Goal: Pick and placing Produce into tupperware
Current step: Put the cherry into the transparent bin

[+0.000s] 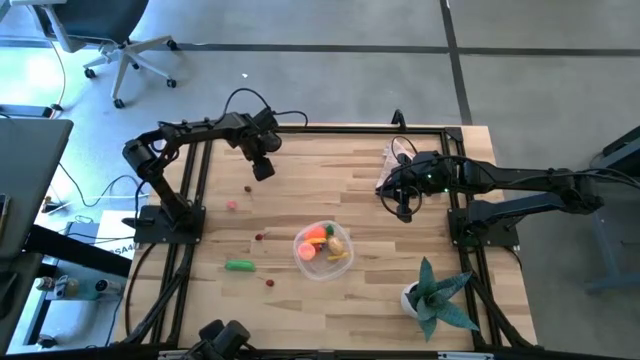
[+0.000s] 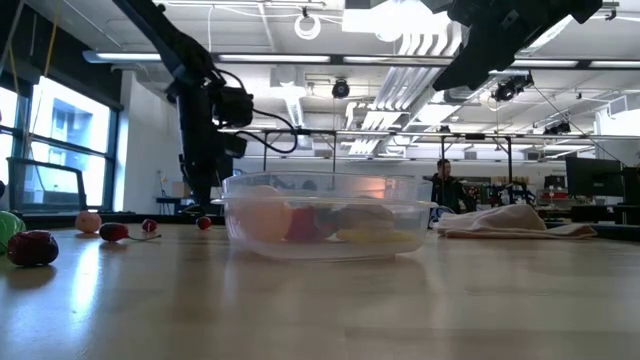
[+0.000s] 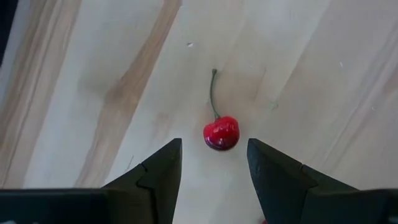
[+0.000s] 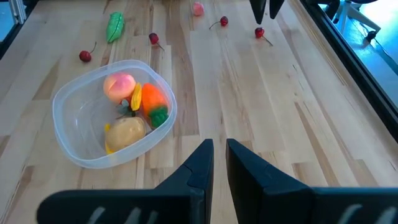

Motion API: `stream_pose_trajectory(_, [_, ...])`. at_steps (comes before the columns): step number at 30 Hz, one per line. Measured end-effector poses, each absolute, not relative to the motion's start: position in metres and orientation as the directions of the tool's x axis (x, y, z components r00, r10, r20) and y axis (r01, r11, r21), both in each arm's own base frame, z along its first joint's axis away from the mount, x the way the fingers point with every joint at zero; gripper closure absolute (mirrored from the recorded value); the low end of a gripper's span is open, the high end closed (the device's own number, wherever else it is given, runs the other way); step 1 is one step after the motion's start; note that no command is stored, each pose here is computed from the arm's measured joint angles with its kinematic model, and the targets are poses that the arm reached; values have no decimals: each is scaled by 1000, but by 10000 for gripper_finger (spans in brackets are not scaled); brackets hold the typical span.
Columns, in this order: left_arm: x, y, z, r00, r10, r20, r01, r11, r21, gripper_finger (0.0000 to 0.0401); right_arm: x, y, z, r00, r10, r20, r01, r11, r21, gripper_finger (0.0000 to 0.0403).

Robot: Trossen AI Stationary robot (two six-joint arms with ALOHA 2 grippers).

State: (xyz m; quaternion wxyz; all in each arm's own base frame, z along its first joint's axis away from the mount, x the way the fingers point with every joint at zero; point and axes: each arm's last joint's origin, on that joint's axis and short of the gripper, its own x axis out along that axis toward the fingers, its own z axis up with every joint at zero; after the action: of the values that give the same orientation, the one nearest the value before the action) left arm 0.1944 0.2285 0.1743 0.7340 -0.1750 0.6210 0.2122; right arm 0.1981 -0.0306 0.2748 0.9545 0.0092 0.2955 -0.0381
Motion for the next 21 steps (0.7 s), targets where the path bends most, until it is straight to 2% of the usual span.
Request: stream_pose_trajectory(21, [191, 224, 157, 177, 99, -979, -525, 851, -9, 228, 198, -31, 275, 822, -67, -565, 78, 997, -5, 371])
